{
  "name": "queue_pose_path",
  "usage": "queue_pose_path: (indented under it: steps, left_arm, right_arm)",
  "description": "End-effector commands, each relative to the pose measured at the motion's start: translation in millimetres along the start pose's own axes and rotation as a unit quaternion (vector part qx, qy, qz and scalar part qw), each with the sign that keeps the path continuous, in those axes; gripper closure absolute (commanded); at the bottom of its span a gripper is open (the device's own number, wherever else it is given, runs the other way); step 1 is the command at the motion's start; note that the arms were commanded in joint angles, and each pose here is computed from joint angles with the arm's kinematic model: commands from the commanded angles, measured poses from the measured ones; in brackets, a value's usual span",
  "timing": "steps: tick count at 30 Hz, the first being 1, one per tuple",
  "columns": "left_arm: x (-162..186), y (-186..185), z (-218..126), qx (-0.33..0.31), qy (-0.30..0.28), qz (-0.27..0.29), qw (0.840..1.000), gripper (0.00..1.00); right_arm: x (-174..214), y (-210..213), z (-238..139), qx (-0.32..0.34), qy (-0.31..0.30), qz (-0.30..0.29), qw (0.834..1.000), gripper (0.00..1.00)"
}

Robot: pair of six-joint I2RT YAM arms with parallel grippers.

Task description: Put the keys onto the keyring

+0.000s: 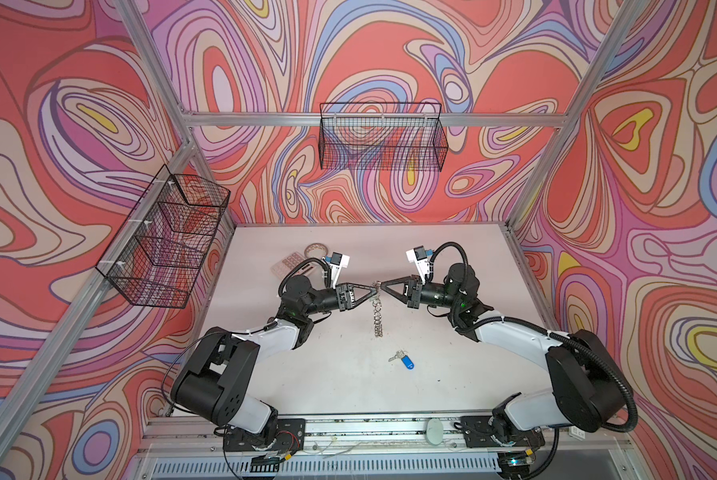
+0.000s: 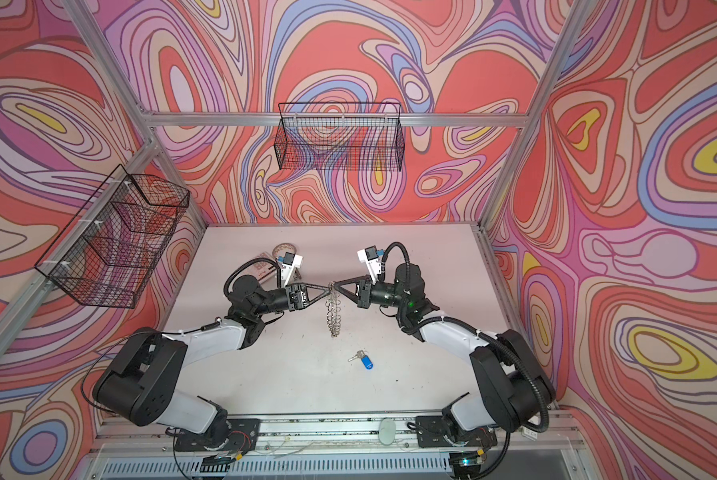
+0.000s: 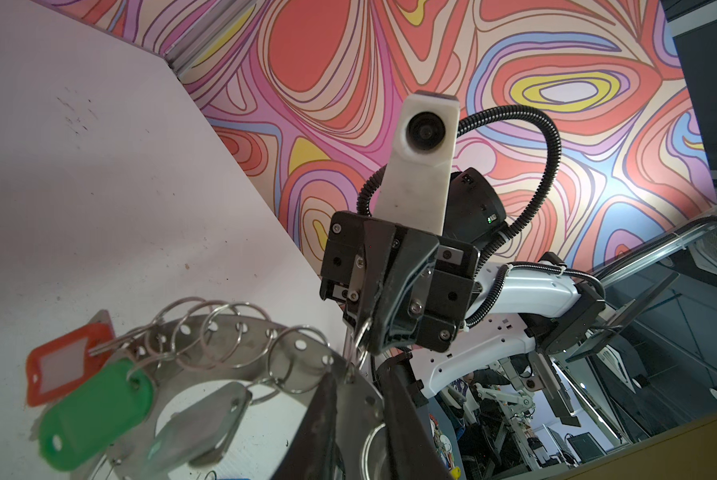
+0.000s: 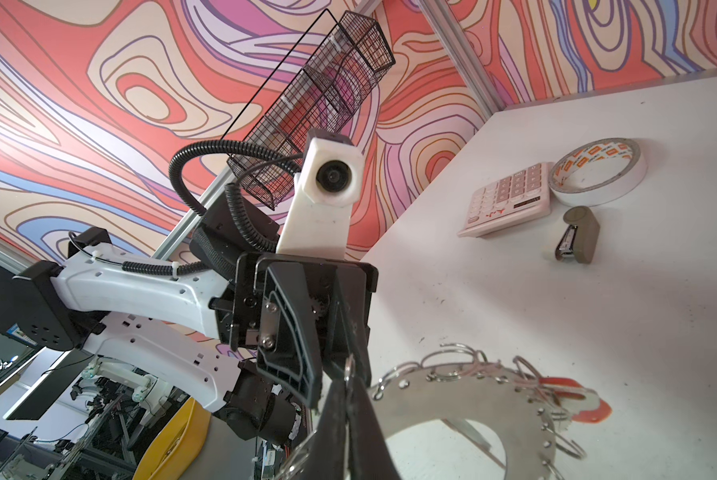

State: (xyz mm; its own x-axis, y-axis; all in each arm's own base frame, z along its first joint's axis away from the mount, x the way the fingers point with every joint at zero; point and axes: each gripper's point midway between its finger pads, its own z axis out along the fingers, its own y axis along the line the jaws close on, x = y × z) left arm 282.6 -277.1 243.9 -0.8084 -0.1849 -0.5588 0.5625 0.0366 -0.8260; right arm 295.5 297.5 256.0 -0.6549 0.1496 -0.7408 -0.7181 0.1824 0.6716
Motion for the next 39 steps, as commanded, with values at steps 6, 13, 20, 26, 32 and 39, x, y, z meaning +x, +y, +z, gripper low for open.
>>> queue_pose_path:
  steps: [6,13,20,26,32,39]
  left_arm:
    - [0,-12,5,0.029,0.001,0.017,0.999,0.85]
    - [-4,-11,6,0.024,-0.009,0.014,1.0,0.97]
    - [-14,-9,3,-0.037,-0.022,0.044,0.998,1.0]
    - [-5,-12,-7,-0.132,0.038,0.132,0.982,1.0]
    - [9,-16,-7,-0.176,0.092,0.197,0.96,1.0]
    - [11,10,-13,-0.214,0.073,0.136,0.965,1.0]
  right_arm:
    - [-3,0,0,-0.001,-0.012,-0.007,1.0,1.0]
    - [0,-2,0,0.003,-0.01,-0.008,1.0,1.0]
    - [4,-5,-6,0.021,-0.009,-0.007,1.0,0.98]
    - [-15,-18,-34,0.038,-0.054,0.014,0.998,0.67]
    - [-21,-26,-45,0.054,-0.069,0.016,0.996,0.52]
    - [-17,-41,-47,0.092,-0.065,0.014,0.994,0.51]
